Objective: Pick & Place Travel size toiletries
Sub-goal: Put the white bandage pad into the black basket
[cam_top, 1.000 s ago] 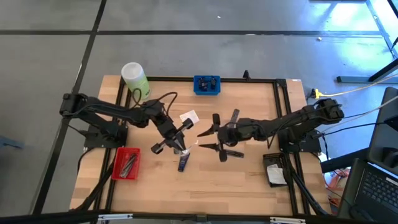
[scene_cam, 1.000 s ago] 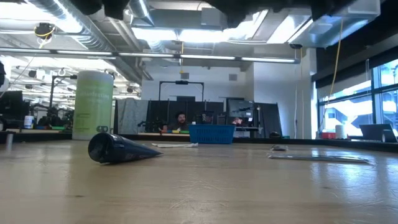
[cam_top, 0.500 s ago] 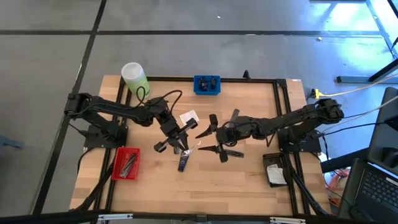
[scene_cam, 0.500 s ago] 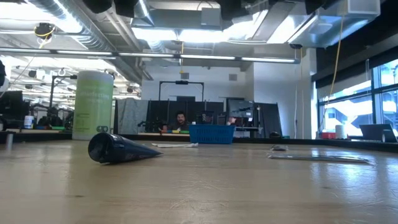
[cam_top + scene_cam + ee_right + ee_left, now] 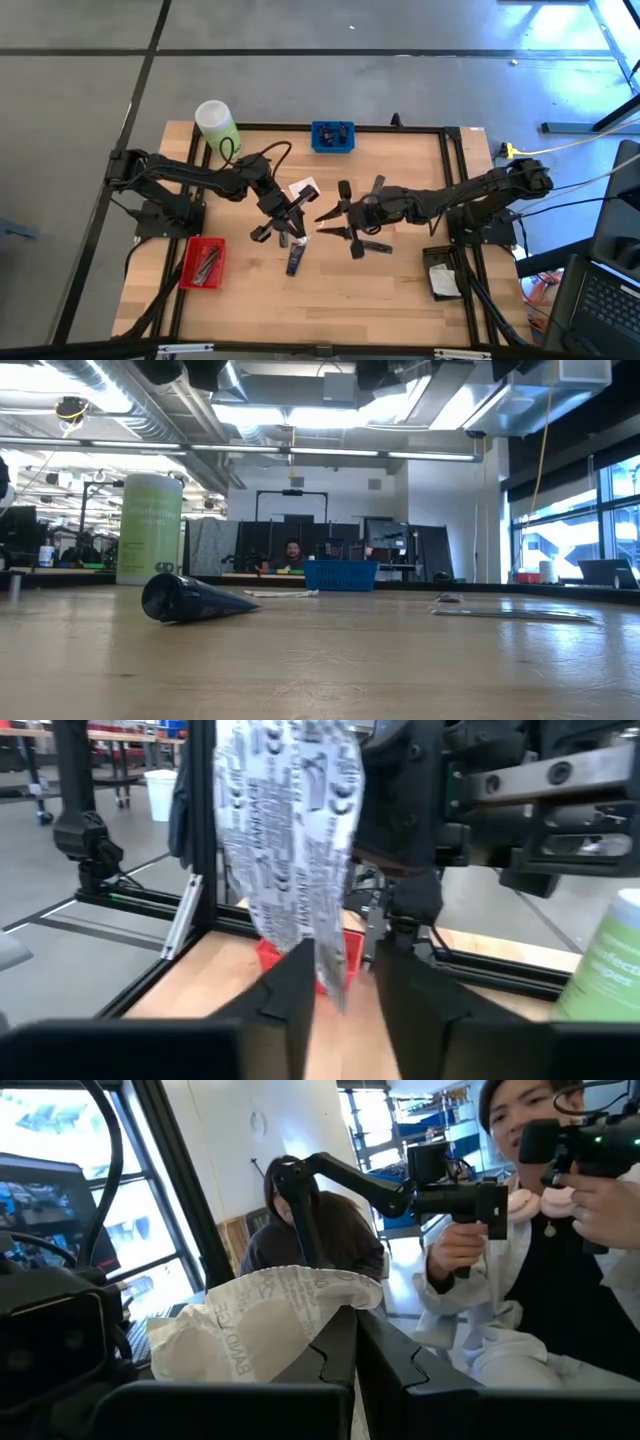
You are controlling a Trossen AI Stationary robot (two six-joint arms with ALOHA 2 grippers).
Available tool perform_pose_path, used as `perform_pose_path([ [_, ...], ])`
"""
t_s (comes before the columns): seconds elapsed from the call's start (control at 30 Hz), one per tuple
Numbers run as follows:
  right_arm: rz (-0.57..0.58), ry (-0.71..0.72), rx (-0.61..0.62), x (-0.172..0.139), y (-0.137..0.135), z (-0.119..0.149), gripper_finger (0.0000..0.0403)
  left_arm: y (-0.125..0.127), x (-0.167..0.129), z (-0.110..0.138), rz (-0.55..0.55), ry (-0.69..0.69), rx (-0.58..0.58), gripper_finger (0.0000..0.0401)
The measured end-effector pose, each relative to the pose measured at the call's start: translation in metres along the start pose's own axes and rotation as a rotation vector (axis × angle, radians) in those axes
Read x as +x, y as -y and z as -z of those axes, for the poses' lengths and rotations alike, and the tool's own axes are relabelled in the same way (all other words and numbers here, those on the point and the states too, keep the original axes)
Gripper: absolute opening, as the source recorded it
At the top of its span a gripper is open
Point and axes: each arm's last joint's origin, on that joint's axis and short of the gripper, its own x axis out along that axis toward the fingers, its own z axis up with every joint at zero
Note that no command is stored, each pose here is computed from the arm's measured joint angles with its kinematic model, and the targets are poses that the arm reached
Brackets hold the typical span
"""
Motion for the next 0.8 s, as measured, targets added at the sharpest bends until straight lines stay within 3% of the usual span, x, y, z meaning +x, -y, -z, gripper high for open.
perform_pose_path([
  [0.2,0.004,0.0,0.0,0.0,0.0002,0.0,0.001,0.0,-0.0001,0.0001,0.0,-0.001,-0.002,0.0002],
  [0.67,-0.026,-0.056,0.067,-0.0003,-0.0012,0.0054,0.0002,-0.0017,-0.0001,0.001,-0.064,-0.012,-0.067,0.0003],
  [0.8,-0.077,-0.108,0.127,-0.0024,-0.0035,0.0084,0.0001,-0.0023,-0.0004,0.0017,-0.084,-0.018,-0.081,0.0034],
])
